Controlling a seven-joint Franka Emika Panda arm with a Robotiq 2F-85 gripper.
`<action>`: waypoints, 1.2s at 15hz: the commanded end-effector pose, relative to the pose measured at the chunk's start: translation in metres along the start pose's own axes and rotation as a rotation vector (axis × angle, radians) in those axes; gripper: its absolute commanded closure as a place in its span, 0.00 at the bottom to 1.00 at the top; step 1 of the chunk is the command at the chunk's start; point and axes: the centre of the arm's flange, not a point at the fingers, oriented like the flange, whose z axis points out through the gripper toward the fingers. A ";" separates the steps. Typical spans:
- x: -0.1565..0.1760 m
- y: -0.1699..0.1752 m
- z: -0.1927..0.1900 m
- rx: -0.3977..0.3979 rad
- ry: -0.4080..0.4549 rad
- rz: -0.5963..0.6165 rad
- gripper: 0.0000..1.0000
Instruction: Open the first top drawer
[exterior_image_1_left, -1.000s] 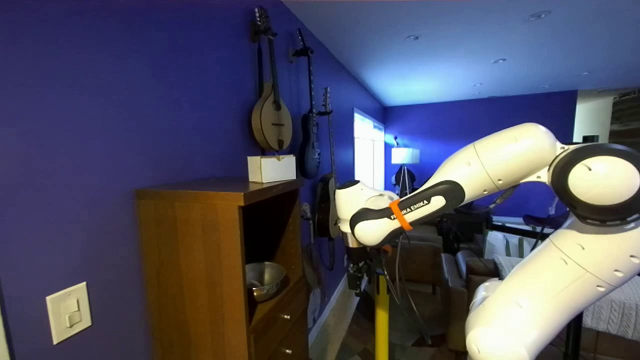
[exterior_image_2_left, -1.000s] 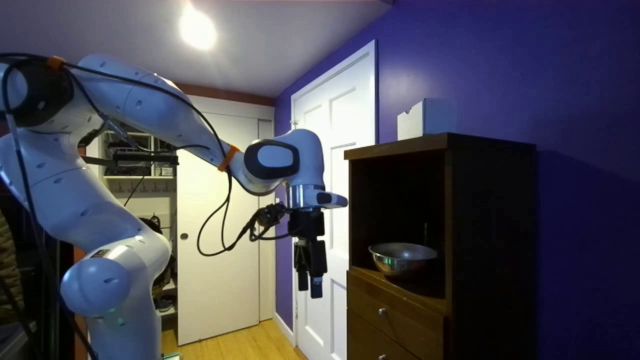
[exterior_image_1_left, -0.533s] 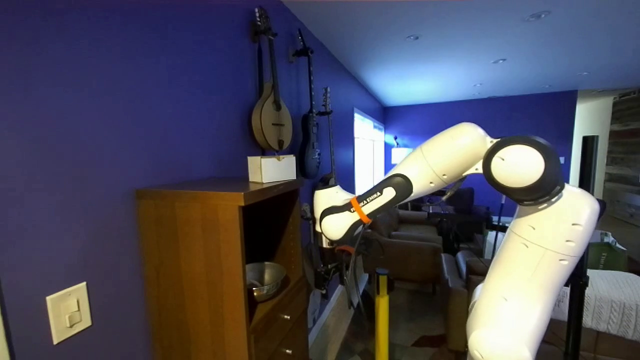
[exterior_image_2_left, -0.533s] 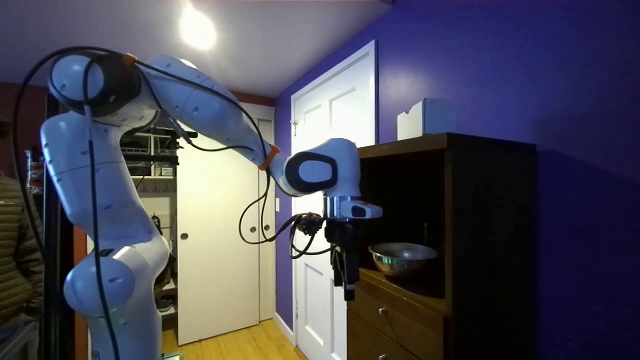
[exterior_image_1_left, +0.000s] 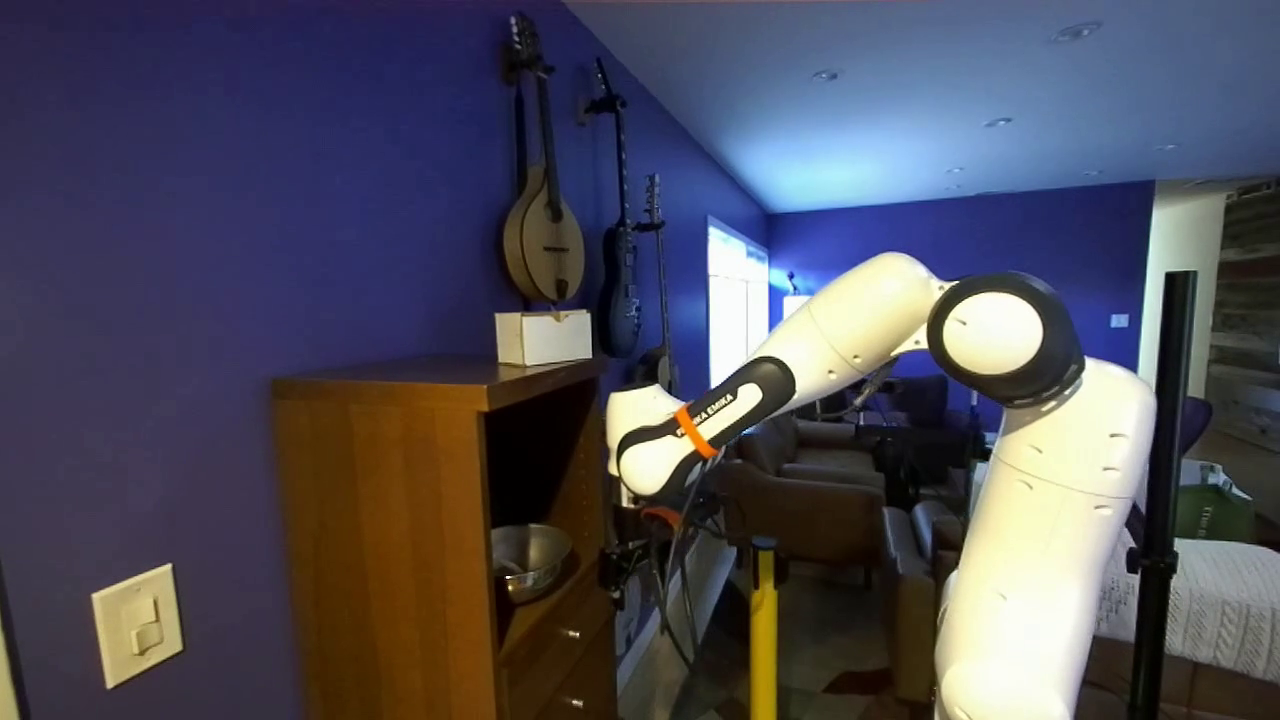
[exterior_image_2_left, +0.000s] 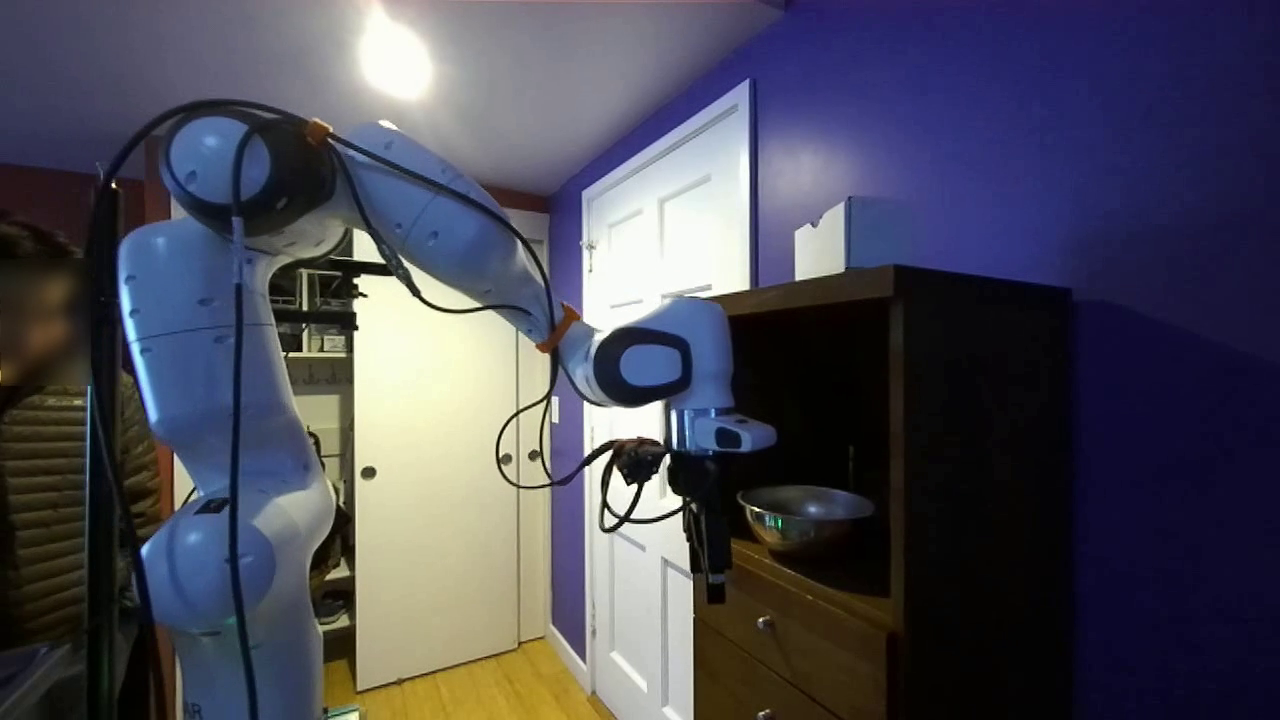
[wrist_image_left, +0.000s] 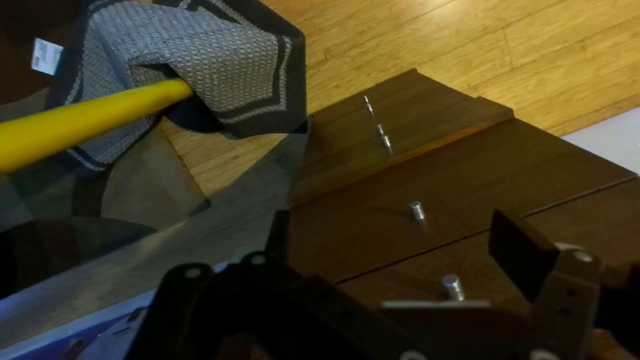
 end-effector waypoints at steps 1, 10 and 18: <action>0.024 -0.032 0.035 0.073 0.092 0.057 0.00; 0.035 -0.010 0.074 0.195 0.257 -0.213 0.00; 0.038 -0.007 0.085 0.170 0.192 -0.413 0.48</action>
